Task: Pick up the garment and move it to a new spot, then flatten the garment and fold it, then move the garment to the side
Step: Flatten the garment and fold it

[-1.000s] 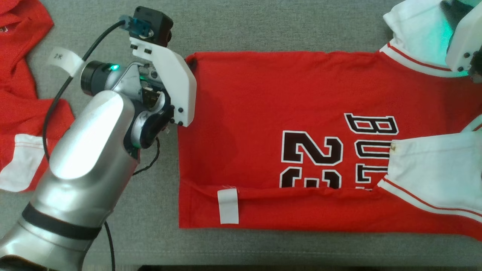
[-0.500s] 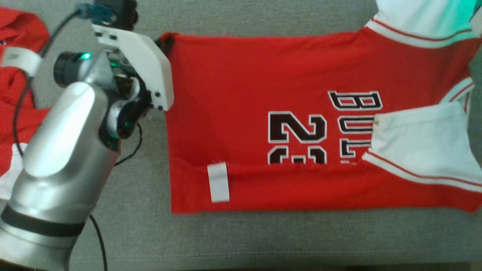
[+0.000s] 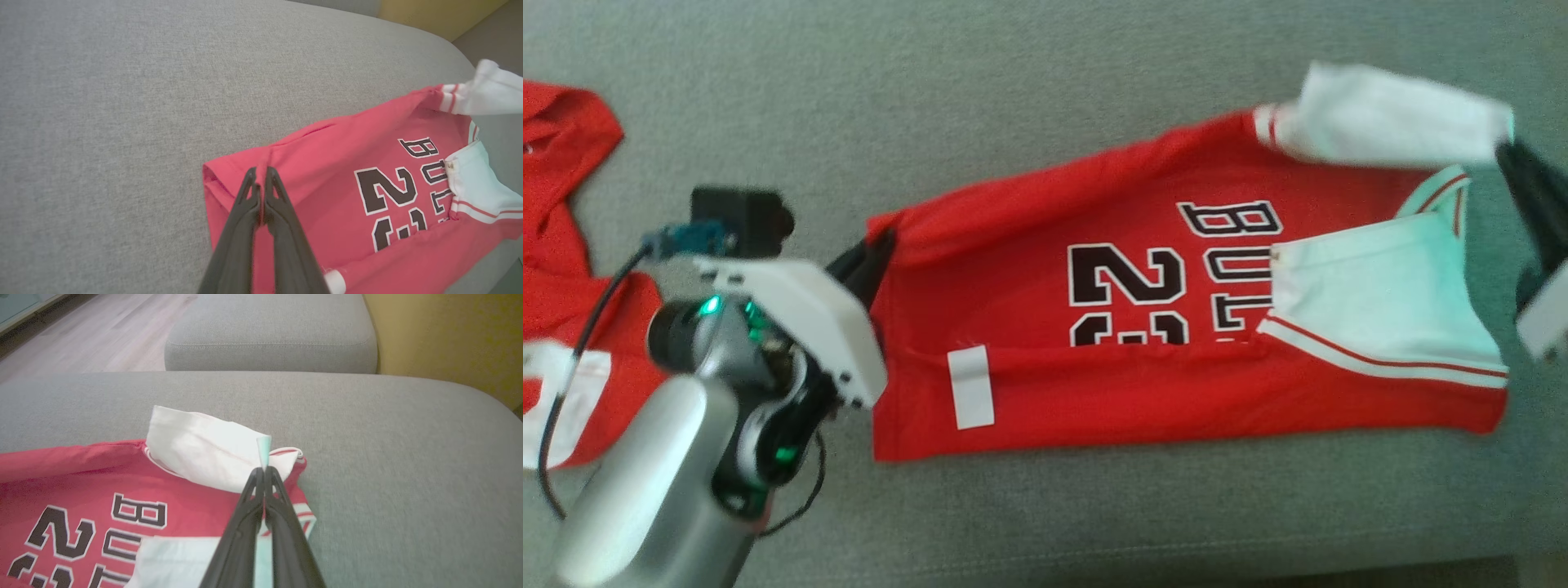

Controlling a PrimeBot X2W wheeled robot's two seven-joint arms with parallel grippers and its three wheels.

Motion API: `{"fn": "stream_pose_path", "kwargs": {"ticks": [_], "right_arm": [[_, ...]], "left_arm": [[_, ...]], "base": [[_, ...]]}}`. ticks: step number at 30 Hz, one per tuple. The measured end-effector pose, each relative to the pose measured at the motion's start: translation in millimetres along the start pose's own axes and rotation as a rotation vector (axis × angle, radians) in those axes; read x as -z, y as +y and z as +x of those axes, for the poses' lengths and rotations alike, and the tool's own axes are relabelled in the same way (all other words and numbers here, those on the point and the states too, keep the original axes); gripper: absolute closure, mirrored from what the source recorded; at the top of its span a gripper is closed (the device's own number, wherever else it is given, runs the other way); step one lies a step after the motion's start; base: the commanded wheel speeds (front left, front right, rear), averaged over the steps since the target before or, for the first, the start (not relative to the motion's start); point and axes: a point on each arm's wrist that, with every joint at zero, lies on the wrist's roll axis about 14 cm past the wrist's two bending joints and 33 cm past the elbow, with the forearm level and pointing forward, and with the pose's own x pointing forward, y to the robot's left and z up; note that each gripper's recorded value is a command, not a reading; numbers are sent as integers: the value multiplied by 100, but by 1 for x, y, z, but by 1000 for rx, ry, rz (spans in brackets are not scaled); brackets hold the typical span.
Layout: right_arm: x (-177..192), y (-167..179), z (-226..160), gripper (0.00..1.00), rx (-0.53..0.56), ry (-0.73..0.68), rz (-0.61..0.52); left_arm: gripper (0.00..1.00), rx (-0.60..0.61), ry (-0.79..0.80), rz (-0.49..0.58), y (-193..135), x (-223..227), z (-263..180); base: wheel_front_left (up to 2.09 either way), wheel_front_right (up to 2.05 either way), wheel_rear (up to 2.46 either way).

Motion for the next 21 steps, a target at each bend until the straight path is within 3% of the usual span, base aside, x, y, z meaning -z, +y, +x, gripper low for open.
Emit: {"fn": "stream_pose_path", "kwargs": {"ticks": [9,21], "right_arm": [[36,5,-51,100,44,46,101],[54,8,-67,100,58,125,129]], "left_arm": [[100,-8,10,-42,0,15,-21],[100,13,35,-20,-2,21,-33]], "base": [[0,0,0],[0,0,0]]}}
